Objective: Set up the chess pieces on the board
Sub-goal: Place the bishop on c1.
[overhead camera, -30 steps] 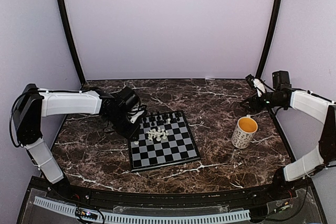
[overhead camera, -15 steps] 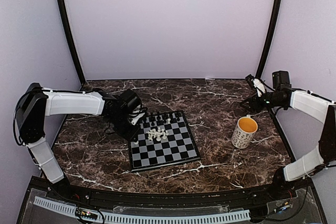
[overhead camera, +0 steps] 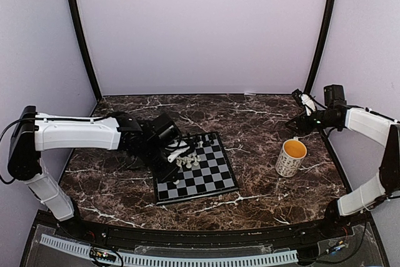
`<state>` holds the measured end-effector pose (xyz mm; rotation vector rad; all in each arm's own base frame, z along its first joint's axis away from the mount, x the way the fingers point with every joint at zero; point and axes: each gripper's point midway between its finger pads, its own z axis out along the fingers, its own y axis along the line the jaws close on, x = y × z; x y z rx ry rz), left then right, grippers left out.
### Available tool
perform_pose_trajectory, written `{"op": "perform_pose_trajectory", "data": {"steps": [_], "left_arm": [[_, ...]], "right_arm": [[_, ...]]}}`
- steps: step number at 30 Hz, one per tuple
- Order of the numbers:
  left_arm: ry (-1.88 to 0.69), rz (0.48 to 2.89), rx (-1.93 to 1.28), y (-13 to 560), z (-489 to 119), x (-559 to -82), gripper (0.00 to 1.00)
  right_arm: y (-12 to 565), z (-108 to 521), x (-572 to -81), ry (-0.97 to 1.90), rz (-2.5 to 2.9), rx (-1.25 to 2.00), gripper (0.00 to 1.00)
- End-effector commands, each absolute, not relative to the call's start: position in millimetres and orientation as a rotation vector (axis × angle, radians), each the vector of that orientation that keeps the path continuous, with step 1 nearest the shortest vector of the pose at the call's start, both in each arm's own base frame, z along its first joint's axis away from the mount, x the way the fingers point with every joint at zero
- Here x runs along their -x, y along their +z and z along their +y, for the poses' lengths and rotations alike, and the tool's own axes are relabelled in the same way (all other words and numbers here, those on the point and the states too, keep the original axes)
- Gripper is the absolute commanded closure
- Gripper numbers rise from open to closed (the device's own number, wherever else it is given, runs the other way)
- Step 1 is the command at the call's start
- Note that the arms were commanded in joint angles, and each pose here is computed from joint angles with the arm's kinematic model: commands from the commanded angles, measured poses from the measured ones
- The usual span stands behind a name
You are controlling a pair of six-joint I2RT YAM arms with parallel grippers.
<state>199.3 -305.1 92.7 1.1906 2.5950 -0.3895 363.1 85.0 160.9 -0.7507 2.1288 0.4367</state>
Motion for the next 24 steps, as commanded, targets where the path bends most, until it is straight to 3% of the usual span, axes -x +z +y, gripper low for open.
{"op": "perform_pose_trajectory", "data": {"steps": [1, 24], "left_arm": [[-0.372, 2.605, -1.280, 87.9, -308.8, -185.5, 0.94], [-0.348, 2.617, -1.384, 57.3, -331.3, -177.8, 0.93]], "right_arm": [[159.0, 85.4, -364.0, 0.441, 2.113, 0.766, 0.43], [154.5, 85.7, -362.1, 0.444, 2.123, 0.780, 0.43]]}}
